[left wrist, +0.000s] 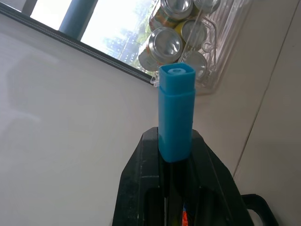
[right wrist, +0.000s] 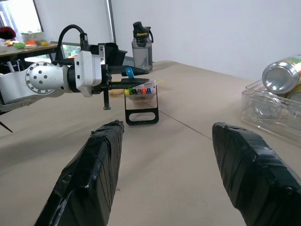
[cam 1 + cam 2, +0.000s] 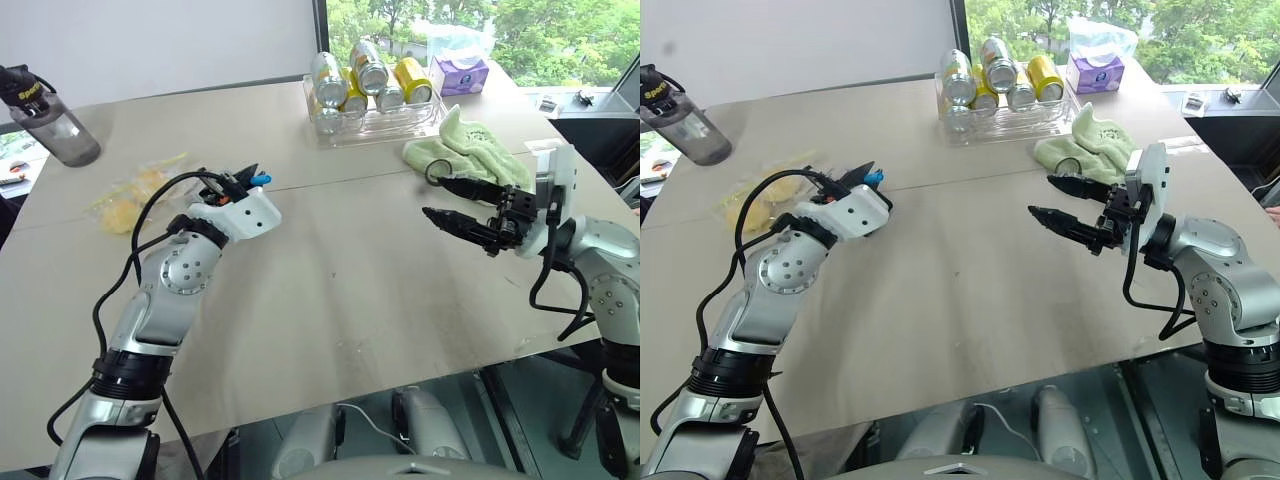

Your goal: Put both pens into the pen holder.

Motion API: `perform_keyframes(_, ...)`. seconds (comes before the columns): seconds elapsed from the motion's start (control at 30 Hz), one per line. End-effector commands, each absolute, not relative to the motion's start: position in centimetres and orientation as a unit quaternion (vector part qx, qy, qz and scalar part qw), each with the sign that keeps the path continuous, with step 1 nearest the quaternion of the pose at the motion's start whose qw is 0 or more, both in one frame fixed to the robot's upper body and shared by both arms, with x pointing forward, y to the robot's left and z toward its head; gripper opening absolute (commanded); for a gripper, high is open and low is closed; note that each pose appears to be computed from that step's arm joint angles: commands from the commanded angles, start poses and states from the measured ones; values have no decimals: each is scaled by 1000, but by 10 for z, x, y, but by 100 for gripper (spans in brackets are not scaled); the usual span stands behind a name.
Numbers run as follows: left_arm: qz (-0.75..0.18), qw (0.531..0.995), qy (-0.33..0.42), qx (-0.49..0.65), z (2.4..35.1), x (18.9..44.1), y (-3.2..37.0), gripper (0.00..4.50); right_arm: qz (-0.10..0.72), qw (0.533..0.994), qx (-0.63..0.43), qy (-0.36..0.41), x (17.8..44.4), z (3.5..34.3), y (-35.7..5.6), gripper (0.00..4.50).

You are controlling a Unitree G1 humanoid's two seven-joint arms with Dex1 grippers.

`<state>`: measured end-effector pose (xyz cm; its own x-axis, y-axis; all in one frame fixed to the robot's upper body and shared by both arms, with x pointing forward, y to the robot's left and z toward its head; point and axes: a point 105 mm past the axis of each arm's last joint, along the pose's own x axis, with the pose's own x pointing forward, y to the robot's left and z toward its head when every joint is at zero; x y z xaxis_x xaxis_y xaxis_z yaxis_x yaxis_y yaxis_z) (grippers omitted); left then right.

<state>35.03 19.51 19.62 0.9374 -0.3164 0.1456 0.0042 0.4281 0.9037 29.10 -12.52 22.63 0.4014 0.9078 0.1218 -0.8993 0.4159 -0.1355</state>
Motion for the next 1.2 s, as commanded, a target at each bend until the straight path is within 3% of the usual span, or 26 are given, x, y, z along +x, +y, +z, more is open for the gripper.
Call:
perform_keyframes(0.03, -75, 836, -159, 520, 207, 349, 206, 0, 540, 834, -33, -109, 289, 235, -126, 319)
perform_keyframes(0.1, -81, 849, -151, 500, 204, 349, 209, 0, 541, 833, -33, -109, 289, 235, -126, 319)
perform_keyframes(0.3, -72, 856, -131, 495, 204, 351, 219, 268, 542, 832, -34, -110, 289, 236, -125, 331)
perform_keyframes(0.4, -65, 851, -133, 505, 206, 352, 219, 427, 544, 831, -33, -110, 288, 235, -125, 331)
perform_keyframes(0.43, -61, 849, -134, 507, 207, 351, 219, 444, 544, 831, -32, -110, 288, 235, -124, 331)
perform_keyframes(0.67, -63, 855, -147, 494, 214, 349, 214, 444, 545, 831, -33, -109, 290, 234, -124, 331)
perform_keyframes(0.8, -159, 916, -160, 333, 203, 340, 184, 444, 543, 834, -31, -93, 289, 224, -127, 331)
perform_keyframes(0.9, -264, 940, -101, 191, 172, 322, 164, 444, 534, 842, -54, -58, 290, 200, -136, 331)
perform_keyframes(0.97, -306, 939, -38, 154, 147, 308, 164, 444, 524, 849, -62, -33, 291, 181, -144, 331)
perform_keyframes(1.2, -304, 945, 89, 81, 99, 270, 192, 444, 482, 871, -88, 22, 288, 126, -174, 331)
